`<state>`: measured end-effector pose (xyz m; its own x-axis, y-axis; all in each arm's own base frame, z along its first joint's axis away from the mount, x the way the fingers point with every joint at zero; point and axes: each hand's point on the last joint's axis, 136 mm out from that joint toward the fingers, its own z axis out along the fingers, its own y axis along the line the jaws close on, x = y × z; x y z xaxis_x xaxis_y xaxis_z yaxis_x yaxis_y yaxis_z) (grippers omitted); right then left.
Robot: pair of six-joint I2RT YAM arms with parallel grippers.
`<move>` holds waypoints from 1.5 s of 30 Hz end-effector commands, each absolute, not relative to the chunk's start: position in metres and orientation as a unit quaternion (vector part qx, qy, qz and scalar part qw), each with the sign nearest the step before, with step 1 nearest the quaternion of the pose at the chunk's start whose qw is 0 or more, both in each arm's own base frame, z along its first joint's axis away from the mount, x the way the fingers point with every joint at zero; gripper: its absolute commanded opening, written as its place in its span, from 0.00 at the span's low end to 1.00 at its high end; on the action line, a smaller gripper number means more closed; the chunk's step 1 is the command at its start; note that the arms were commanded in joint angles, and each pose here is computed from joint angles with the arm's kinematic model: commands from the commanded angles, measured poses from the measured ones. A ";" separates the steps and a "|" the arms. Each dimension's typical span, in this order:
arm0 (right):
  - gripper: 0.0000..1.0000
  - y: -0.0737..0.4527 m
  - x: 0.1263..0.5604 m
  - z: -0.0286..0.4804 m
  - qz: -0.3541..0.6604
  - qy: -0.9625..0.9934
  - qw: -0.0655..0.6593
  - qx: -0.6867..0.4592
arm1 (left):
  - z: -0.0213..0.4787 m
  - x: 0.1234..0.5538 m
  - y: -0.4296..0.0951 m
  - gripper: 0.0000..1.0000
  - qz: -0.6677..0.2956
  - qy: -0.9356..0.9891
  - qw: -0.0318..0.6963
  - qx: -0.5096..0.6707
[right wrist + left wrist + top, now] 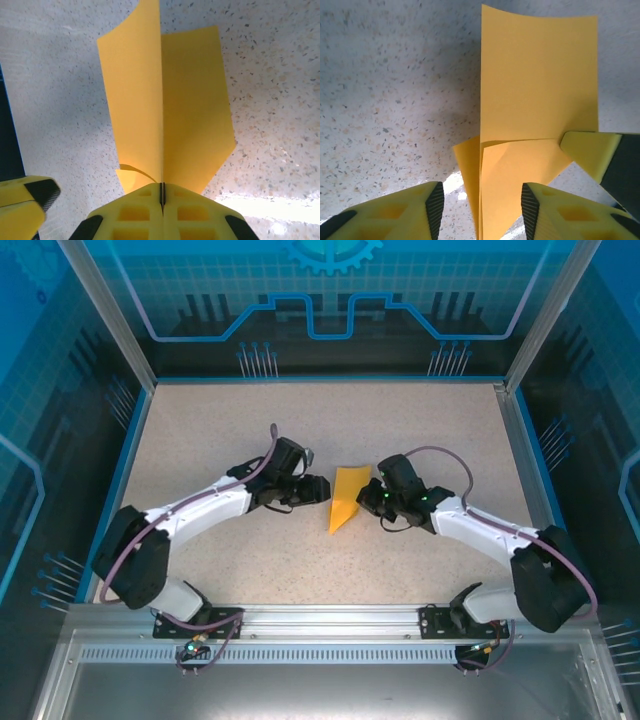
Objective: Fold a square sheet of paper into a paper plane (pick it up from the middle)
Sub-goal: Fourth fold the wing at the center of the table.
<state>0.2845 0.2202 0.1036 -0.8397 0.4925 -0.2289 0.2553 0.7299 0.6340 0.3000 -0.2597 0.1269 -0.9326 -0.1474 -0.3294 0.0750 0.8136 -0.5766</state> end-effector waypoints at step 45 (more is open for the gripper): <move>0.00 0.225 0.268 0.071 0.168 0.853 0.087 0.486 | 0.082 0.262 -0.287 0.57 -0.342 0.807 0.355 0.325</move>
